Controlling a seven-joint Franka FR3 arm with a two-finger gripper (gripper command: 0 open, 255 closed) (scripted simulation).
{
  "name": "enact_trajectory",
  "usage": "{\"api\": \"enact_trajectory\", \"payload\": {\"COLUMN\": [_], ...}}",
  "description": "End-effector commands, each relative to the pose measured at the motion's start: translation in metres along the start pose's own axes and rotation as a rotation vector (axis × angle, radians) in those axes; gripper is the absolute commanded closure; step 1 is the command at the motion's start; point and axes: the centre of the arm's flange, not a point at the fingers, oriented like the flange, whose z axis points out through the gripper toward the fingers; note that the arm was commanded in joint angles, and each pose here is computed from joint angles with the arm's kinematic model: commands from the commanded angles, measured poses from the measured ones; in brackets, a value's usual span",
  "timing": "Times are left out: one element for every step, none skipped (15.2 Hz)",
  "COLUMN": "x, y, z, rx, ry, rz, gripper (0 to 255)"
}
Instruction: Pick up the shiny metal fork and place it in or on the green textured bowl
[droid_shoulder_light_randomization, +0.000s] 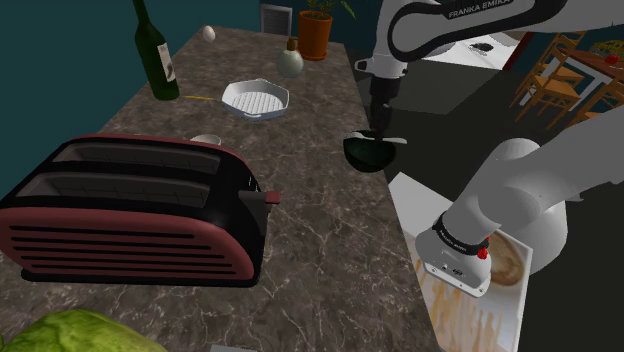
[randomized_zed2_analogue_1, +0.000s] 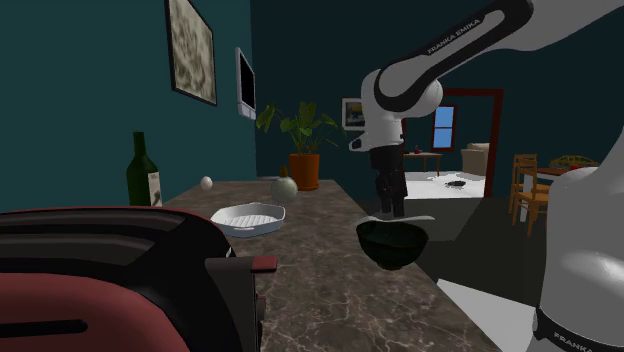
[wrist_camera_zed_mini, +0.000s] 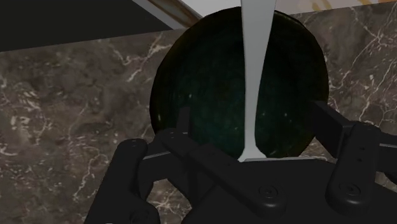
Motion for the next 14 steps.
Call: {"api": "enact_trajectory", "payload": {"x": [0.000, 0.000, 0.000, 0.000, 0.000, 0.000, 0.000, 0.000, 0.000, 0.000, 0.000, 0.000, 0.000, 0.000], "y": [0.000, 0.000, 0.000, 0.000, 0.000, 0.000, 0.000, 0.000, 0.000, 0.000, 0.000, 0.000, 0.000, 0.000], "z": [0.000, 0.000, -0.013, -0.026, -0.040, -0.050, -0.050, -0.050, -0.050, -0.050, -0.050, -0.050, -0.050, -0.050], "rx": [0.000, 0.000, 0.000, 0.000, 0.000, 0.000, 0.000, 0.000, 0.000, 0.000, 0.000, 0.000, 0.000, 0.000], "ry": [0.000, 0.000, 0.000, 0.000, 0.000, 0.000, 0.000, 0.000, 0.000, 0.000, 0.000, 0.000, 0.000, 0.000], "rz": [0.000, 0.000, 0.000, 0.000, 0.000, 0.000, 0.000, 0.000, 0.000, 0.000, 0.000, 0.000, 0.000, 0.000], "gripper": [0, 0, 0, 0, 0, 0, 0, 0, 0, 0, 0, 0, 0, 0]}}
